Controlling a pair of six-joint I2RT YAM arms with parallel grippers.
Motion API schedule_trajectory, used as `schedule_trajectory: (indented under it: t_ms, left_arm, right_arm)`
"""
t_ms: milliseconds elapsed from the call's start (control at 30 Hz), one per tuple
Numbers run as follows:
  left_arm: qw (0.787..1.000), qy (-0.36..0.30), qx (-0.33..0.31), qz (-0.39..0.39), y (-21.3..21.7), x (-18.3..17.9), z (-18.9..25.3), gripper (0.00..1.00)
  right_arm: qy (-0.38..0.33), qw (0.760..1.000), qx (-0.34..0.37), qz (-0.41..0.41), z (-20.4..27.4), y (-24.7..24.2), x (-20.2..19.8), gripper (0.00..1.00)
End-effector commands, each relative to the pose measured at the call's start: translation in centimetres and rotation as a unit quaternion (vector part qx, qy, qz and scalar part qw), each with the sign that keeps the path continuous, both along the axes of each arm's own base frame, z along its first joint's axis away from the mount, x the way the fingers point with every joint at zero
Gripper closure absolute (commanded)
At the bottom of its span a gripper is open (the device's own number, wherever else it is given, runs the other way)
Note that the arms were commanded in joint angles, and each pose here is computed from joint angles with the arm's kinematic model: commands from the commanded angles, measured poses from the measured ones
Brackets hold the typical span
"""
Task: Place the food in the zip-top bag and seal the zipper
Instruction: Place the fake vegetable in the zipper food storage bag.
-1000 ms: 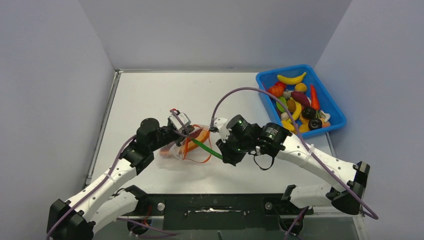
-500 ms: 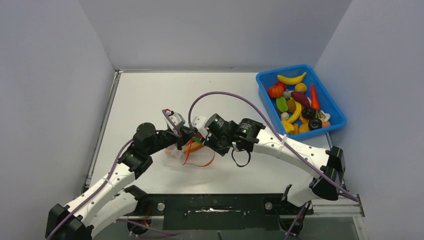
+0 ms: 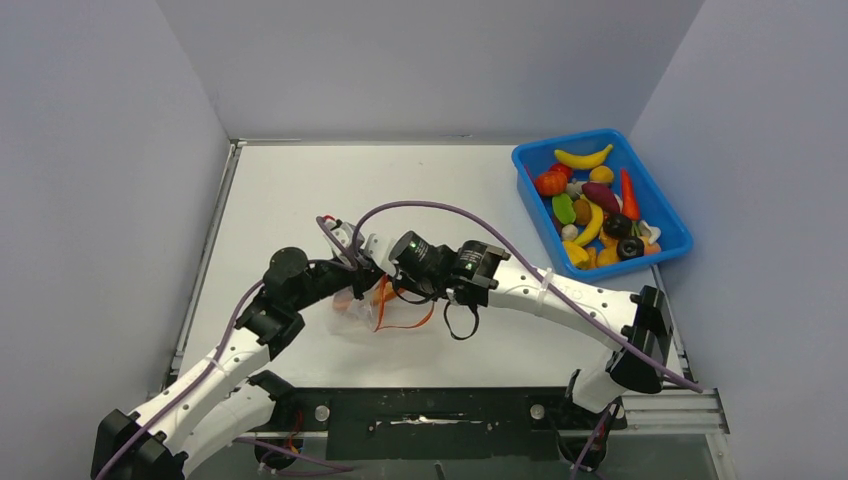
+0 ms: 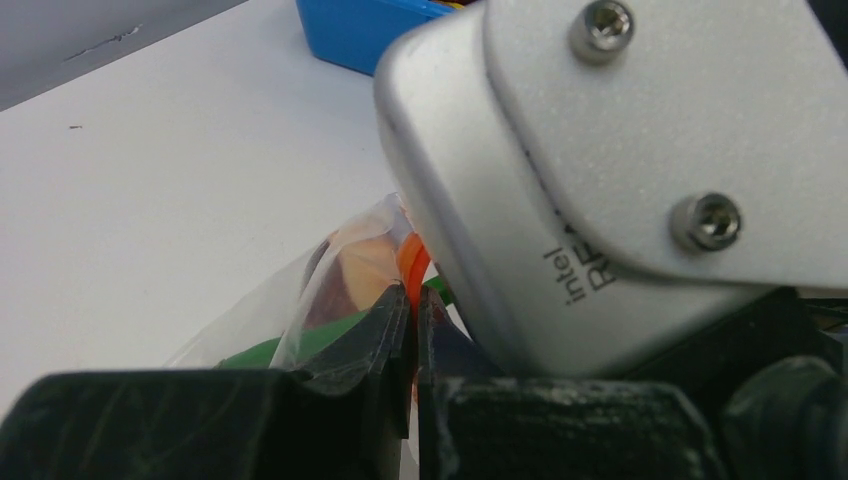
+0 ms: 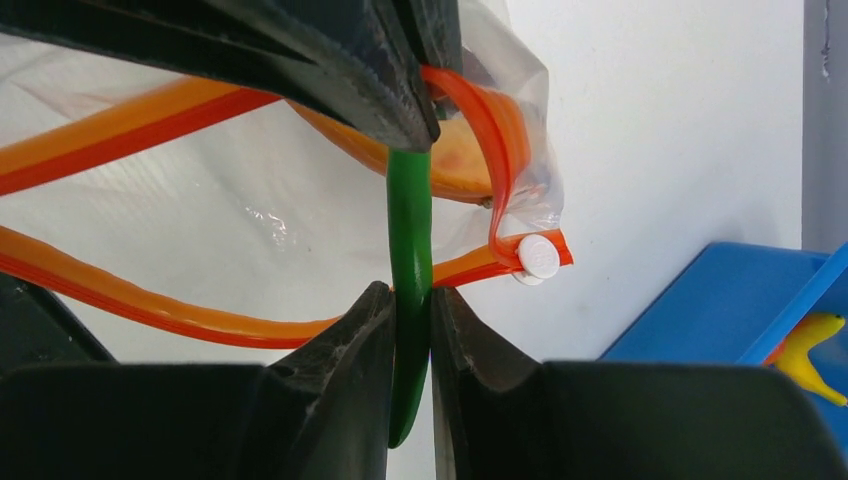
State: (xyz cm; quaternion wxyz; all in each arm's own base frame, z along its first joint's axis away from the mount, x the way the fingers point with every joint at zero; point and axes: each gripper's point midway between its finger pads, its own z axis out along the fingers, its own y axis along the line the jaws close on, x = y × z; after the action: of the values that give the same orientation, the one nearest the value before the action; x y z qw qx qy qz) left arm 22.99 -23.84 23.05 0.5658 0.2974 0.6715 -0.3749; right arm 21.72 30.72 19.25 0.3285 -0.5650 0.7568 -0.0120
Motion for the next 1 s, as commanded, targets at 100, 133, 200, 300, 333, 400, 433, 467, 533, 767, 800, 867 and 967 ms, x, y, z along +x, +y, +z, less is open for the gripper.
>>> schedule_trajectory:
  t_ms: [100,133,200,300,333,400,433,467,533,767,800,867,967]
  left_arm:
    - [0.998,-0.047,-0.029,-0.009,-0.3,0.0,2.8,1.00]
    - [0.998,-0.047,-0.031,-0.009,-0.3,0.0,2.9,1.00]
    - [0.998,-0.049,-0.033,-0.009,-0.3,0.0,3.0,1.00]
    - [0.998,-0.049,-0.033,-0.009,-0.2,-0.1,3.1,1.00]
    - [0.998,-0.047,-0.032,-0.008,-0.1,-0.1,3.0,1.00]
    - [0.998,-0.046,-0.032,-0.007,-0.1,-0.1,3.0,1.00]
    - [0.998,-0.045,-0.034,-0.007,0.0,-0.1,3.0,1.00]
    - [0.998,-0.043,-0.036,-0.006,0.0,-0.1,3.1,1.00]
    - [0.998,-0.041,-0.040,-0.019,-0.2,-0.5,3.3,1.00]
    - [0.997,-0.027,-0.058,-0.046,-0.8,-0.9,3.5,1.00]
    - [0.997,-0.024,-0.062,-0.049,-0.8,-1.0,3.6,1.00]
    - [0.996,-0.022,-0.069,-0.052,-0.7,-1.0,3.6,1.00]
    - [0.996,-0.017,-0.076,-0.053,-0.5,-1.0,3.6,1.00]
  right_arm:
    - [-0.020,0.994,0.046,0.102,1.8,2.9,-2.4,0.85]
    - [-0.018,0.993,0.048,0.104,1.7,2.8,-2.6,0.85]
    - [-0.019,0.993,0.053,0.099,1.6,2.3,-2.8,0.84]
    - [-0.025,0.993,0.064,0.095,1.6,1.4,-3.0,0.84]
    - [-0.030,0.993,0.066,0.095,1.5,1.1,-3.1,0.84]
    - [-0.050,0.991,0.070,0.106,1.6,0.3,-3.0,0.84]
    - [-0.062,0.988,0.070,0.123,1.5,0.0,-3.1,0.85]
    - [-0.074,0.984,0.076,0.146,1.8,-0.2,-3.4,0.85]
    - [-0.094,0.975,0.067,0.192,1.3,-0.7,-4.0,0.85]
    - [-0.189,0.943,0.029,0.271,2.8,0.0,-3.5,0.88]
    - [-0.195,0.941,0.017,0.276,2.9,0.2,-3.3,0.88]
    - [-0.204,0.935,-0.005,0.291,2.8,0.6,-2.9,0.88]
    - [-0.222,0.919,-0.038,0.325,2.3,1.1,-2.5,0.88]
